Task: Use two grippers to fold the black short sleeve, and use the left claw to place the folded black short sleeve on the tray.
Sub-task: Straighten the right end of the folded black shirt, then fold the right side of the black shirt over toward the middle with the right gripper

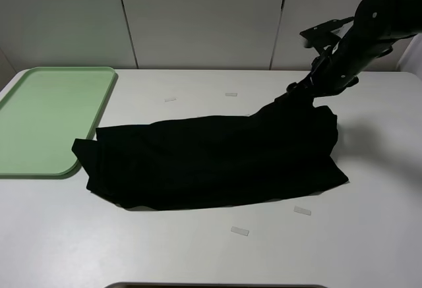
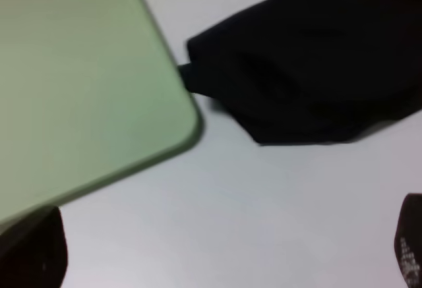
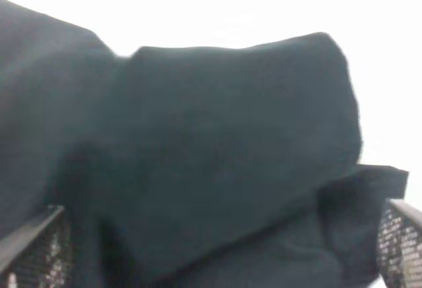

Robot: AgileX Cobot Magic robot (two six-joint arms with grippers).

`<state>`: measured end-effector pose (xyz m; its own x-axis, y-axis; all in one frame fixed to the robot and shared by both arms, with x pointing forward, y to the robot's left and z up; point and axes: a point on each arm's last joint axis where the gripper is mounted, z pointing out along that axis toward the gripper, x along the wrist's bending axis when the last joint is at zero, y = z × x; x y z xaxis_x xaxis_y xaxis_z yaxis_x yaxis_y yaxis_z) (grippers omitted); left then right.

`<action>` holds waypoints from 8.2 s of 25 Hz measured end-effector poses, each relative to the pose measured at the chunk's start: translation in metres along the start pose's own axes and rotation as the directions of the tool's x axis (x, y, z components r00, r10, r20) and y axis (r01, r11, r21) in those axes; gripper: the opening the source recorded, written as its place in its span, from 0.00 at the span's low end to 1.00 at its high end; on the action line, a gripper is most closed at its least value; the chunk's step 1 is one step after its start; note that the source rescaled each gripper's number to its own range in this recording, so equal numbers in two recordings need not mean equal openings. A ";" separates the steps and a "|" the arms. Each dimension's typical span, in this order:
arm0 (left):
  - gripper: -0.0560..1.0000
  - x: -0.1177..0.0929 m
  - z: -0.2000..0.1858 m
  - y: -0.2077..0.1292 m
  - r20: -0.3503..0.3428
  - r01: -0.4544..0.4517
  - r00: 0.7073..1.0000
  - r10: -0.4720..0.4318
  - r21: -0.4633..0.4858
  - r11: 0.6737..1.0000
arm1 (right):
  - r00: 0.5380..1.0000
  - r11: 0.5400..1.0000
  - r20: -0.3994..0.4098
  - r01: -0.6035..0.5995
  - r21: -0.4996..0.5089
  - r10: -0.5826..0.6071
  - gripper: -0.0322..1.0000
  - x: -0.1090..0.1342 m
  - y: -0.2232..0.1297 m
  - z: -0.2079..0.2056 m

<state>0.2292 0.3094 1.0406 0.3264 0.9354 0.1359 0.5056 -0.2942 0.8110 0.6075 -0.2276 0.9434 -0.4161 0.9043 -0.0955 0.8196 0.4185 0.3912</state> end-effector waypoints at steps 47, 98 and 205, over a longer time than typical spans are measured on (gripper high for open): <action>1.00 0.001 0.000 0.000 -0.006 0.000 1.000 0.000 -0.003 1.000 | 0.940 0.906 0.085 -0.342 0.249 0.331 0.03 -0.032 -0.039 0.022; 1.00 0.001 0.000 0.000 -0.006 0.002 1.000 -0.002 -0.003 1.000 | 0.951 0.950 -0.009 -0.310 0.029 0.310 0.92 -0.033 -0.048 -0.029; 1.00 0.001 0.000 0.000 -0.006 0.002 1.000 -0.002 -0.003 1.000 | 0.942 0.949 -0.163 -0.263 0.175 0.292 0.90 0.102 -0.025 -0.006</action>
<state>0.2295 0.3098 1.0409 0.3206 0.9372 0.1373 0.5043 -0.2916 0.8128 0.5423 -0.1465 0.9299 -0.2173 0.9605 0.1737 0.9562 0.1737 0.2357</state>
